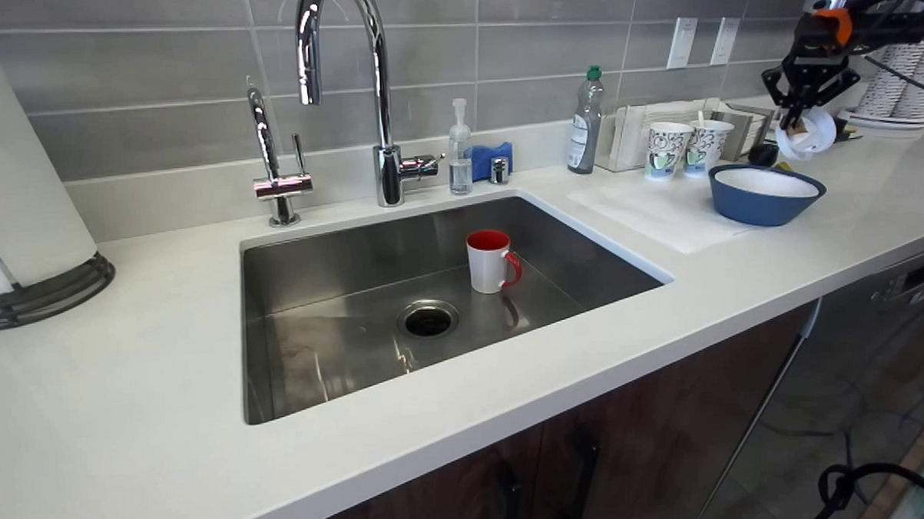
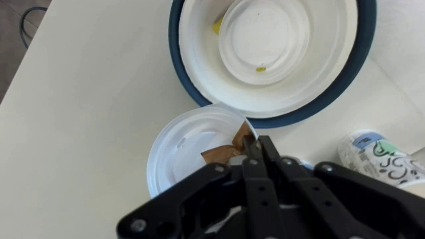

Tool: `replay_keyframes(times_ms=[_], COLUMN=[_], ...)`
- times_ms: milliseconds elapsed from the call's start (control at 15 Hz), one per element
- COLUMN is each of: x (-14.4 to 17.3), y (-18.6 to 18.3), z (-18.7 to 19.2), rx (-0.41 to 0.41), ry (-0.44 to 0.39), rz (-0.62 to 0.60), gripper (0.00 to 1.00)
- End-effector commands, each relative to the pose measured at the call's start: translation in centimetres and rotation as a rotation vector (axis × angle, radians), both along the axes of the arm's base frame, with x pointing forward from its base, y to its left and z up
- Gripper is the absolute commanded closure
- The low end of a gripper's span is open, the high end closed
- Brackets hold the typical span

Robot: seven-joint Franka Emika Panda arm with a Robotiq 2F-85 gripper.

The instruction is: Remove the yellow packet and white lid from the bowl and place them on the right side of the counter.

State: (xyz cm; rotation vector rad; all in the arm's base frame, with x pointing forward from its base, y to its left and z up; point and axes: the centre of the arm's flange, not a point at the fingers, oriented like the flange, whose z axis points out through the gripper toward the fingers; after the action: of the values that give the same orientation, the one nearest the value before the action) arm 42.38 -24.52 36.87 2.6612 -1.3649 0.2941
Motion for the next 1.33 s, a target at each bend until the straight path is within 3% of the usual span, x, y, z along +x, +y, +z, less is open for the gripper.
replay_keyframes(times_ms=[0,533,600,667,1067,1267], x=[1.4,3.9,4.2,4.4,4.7,3.9], y=[-3.8,-9.4,-9.7,-9.9,-9.2,-7.6], z=[0.5,-6.8,-7.6,-7.9,-6.9,-5.3], rx=[-0.08,-0.063,-0.062,-0.063,-0.074,-0.015], ry=[-0.03,0.086,0.095,0.1,0.086,0.079], rz=[-0.053,-0.079,-0.076,-0.086,-0.092,-0.094], gripper=[0.99,0.99,0.7,0.69,0.28,0.08])
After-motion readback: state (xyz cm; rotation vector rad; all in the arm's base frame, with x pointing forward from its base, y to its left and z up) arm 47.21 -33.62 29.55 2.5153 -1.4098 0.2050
